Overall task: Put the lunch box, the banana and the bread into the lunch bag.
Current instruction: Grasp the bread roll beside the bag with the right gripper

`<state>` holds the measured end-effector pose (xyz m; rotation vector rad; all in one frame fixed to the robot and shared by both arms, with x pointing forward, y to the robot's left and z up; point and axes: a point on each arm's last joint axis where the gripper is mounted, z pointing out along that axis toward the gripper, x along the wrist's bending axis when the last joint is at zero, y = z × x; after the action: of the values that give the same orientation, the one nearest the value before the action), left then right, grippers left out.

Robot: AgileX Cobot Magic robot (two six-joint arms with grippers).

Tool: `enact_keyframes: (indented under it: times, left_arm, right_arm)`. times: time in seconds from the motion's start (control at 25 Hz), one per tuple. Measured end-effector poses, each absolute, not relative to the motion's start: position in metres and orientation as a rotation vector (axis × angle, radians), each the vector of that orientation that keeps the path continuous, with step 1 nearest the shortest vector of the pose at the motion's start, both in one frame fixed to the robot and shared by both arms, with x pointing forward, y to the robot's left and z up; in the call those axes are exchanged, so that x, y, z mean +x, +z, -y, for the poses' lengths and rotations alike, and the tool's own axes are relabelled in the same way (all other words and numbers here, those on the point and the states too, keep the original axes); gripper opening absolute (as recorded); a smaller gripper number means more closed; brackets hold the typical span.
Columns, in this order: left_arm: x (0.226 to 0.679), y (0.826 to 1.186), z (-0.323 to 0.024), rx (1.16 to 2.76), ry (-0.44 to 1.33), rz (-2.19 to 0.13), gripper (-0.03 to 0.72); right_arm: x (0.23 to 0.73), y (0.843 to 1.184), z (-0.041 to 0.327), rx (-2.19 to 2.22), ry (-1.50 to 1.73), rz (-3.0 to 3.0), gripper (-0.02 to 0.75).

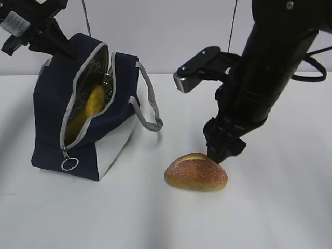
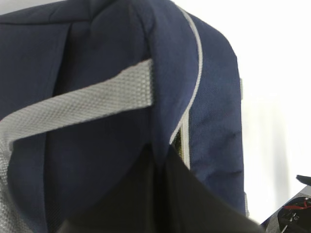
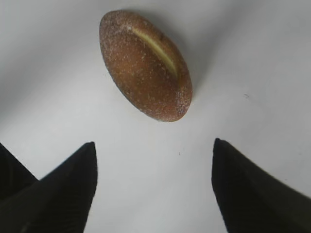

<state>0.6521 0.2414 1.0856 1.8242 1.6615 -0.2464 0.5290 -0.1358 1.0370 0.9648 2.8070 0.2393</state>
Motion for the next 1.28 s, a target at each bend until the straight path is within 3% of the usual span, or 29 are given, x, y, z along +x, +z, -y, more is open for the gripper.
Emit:
enact_keyframes:
  times: [0.44,0.76,1.28]
  left_arm:
    - [0.652,1.086,-0.241,1.823,-0.247,-1.661,-0.003]
    - [0.652,1.085,-0.242,1.828,-0.243,-1.663,-0.003]
    - [0.652,1.085,-0.242,1.829,-0.242,-1.663,-0.003]
  right_arm:
    - [0.54,1.01,0.139,0.765,0.166,-2.763,0.545]
    - [0.542,0.993,0.127,0.644,0.237,-2.871,0.619]
    - [0.556,0.948,0.115,0.443,0.245,-2.949,0.627]
